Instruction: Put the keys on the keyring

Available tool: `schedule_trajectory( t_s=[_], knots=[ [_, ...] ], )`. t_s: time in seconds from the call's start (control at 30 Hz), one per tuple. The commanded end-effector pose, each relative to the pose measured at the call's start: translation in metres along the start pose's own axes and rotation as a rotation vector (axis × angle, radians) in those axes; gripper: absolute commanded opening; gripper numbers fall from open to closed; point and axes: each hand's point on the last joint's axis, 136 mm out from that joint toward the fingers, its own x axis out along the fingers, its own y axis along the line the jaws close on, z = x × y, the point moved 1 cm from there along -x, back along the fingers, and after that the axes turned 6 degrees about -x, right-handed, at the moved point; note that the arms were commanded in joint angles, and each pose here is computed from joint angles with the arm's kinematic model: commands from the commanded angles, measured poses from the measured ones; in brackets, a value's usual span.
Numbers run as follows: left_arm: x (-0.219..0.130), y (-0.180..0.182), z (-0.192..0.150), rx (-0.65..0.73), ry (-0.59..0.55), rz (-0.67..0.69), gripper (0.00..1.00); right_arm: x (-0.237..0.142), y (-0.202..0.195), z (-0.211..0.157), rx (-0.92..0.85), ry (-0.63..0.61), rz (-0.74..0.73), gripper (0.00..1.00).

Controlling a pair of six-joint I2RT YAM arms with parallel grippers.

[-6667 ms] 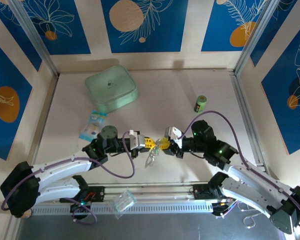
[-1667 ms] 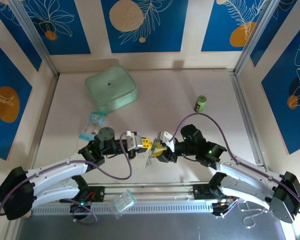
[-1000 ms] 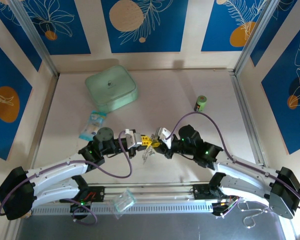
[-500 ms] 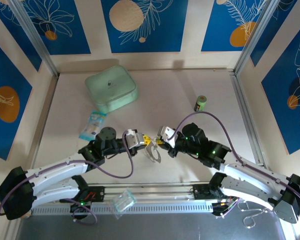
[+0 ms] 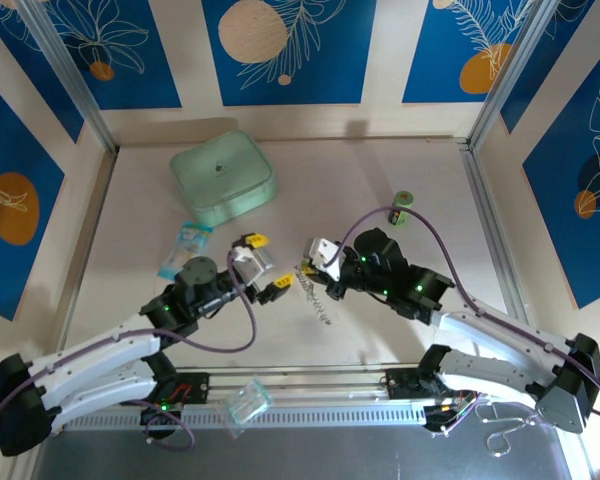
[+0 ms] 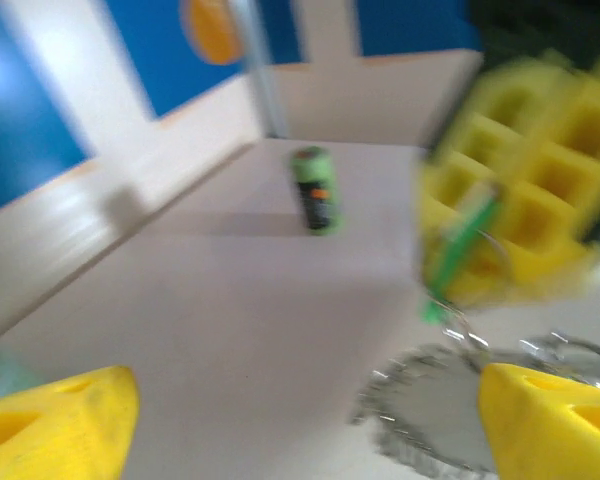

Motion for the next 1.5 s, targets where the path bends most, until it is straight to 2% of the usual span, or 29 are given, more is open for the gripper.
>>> schedule_trajectory(
  t_s=[0.0, 0.13, 0.23, 0.3, 0.4, 0.53, 0.67, 0.87, 1.07, 1.13, 1.23, 1.3, 1.37, 1.47],
  knots=[
    [-0.033, 0.072, 0.015, -0.109, -0.068, 0.433, 0.91, 0.011, -0.003, 0.044, -0.015, -0.139, 0.028, 0.0],
    [-0.074, 0.11, 0.019, -0.156, -0.09, 0.687, 0.92, 0.046, 0.014, 0.069, -0.017, -0.2, 0.115, 0.0],
    [-0.092, 0.122, 0.019, -0.172, -0.092, 0.769, 0.91, 0.072, 0.019, 0.084, 0.046, -0.232, 0.132, 0.0],
    [-0.096, 0.126, 0.018, -0.167, -0.079, 0.786, 0.92, 0.089, 0.018, 0.081, 0.105, -0.221, 0.126, 0.0],
    [-0.095, 0.129, 0.013, -0.169, -0.041, 0.788, 0.92, 0.114, 0.014, 0.051, 0.149, -0.118, 0.095, 0.0],
    [-0.088, 0.135, 0.003, -0.231, -0.017, 0.77, 0.96, 0.13, -0.008, -0.02, 0.194, 0.085, 0.024, 0.0],
    [-0.079, 0.14, -0.008, -0.28, 0.016, 0.753, 0.96, 0.119, -0.023, -0.066, 0.164, 0.238, -0.01, 0.0],
    [-0.069, 0.145, -0.023, -0.276, 0.058, 0.755, 0.97, 0.092, -0.02, -0.129, -0.001, 0.49, 0.001, 0.0],
    [-0.068, 0.155, -0.034, -0.194, 0.102, 0.81, 0.98, 0.066, -0.019, -0.178, -0.108, 0.691, -0.002, 0.0],
    [-0.076, 0.165, -0.034, -0.164, 0.104, 0.874, 0.99, 0.057, -0.024, -0.187, -0.112, 0.725, -0.029, 0.06],
    [-0.086, 0.175, -0.038, -0.153, 0.097, 0.942, 1.0, 0.045, -0.034, -0.201, -0.099, 0.778, -0.079, 0.27],
    [-0.093, 0.181, -0.043, -0.146, 0.094, 0.987, 1.0, 0.036, -0.04, -0.208, -0.077, 0.803, -0.113, 0.36],
    [-0.097, 0.188, -0.049, -0.142, 0.101, 1.027, 1.0, 0.028, -0.048, -0.209, -0.04, 0.799, -0.159, 0.39],
    [-0.1, 0.195, -0.059, -0.13, 0.13, 1.059, 1.0, 0.016, -0.064, -0.201, 0.062, 0.722, -0.259, 0.4]
  ],
)
